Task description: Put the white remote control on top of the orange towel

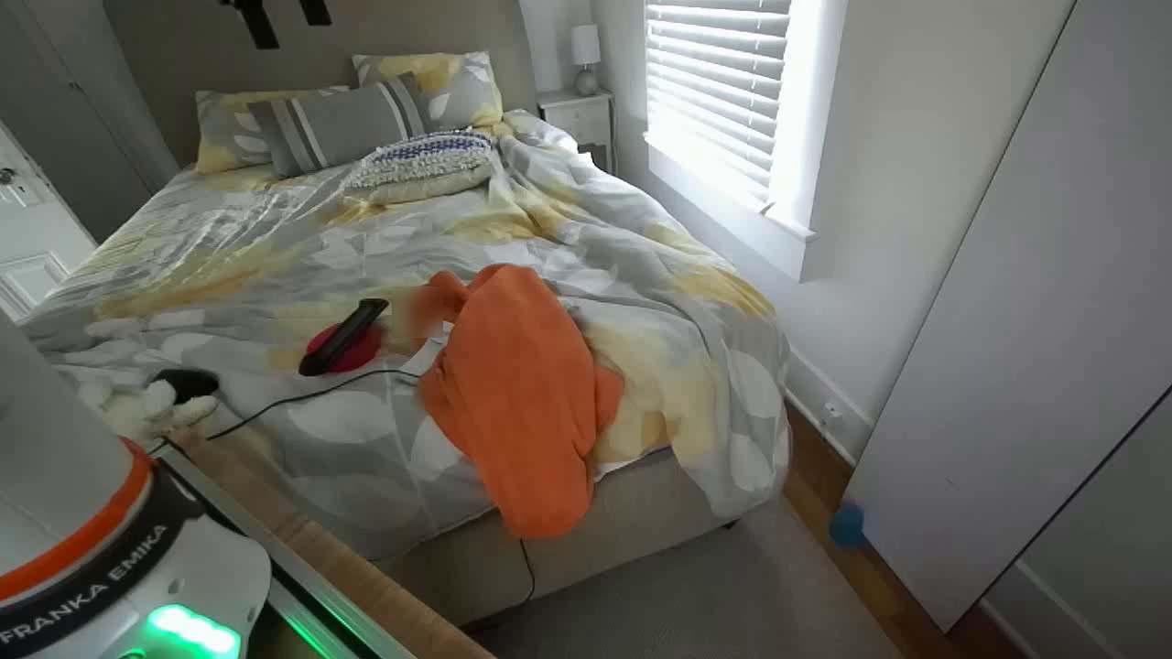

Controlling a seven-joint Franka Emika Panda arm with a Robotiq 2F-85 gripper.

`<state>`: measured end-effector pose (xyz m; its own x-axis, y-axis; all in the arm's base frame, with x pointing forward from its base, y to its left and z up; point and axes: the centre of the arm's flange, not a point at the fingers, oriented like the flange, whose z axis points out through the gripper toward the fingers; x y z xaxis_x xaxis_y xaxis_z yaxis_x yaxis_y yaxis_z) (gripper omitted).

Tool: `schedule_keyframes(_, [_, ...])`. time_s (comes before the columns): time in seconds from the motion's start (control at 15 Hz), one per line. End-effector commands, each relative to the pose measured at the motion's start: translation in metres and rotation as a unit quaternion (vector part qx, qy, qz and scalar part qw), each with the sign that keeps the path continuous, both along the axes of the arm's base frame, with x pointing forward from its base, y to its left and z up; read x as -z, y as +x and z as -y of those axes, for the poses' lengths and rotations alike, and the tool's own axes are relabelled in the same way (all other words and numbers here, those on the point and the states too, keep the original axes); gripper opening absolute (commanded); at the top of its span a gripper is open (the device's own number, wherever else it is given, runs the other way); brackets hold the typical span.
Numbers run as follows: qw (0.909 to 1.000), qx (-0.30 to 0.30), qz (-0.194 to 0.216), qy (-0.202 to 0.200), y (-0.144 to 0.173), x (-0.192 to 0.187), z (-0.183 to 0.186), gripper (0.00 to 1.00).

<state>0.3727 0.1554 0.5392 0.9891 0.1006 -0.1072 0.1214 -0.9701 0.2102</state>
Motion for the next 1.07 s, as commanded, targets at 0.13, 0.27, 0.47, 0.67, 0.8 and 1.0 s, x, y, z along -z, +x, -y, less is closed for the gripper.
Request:
schedule_keyframes(0.13, [1.0,0.0,0.0,0.0,0.0,0.0,0.0,1.0])
schedule_keyframes(0.27, [1.0,0.0,0.0,0.0,0.0,0.0,0.0,1.0])
schedule_keyframes(0.47, [1.0,-0.002,-0.003,-0.002,0.01,0.0,-0.016,1.0])
schedule_keyframes(0.67, [0.9997,0.007,-0.01,-0.021,0.027,0.002,-0.052,1.0])
schedule_keyframes(0.8, [0.9996,0.004,-0.014,-0.023,0.038,0.007,-0.081,1.0])
schedule_keyframes(1.0, [0.9995,0.02,-0.016,-0.019,0.062,0.027,-0.106,1.0])
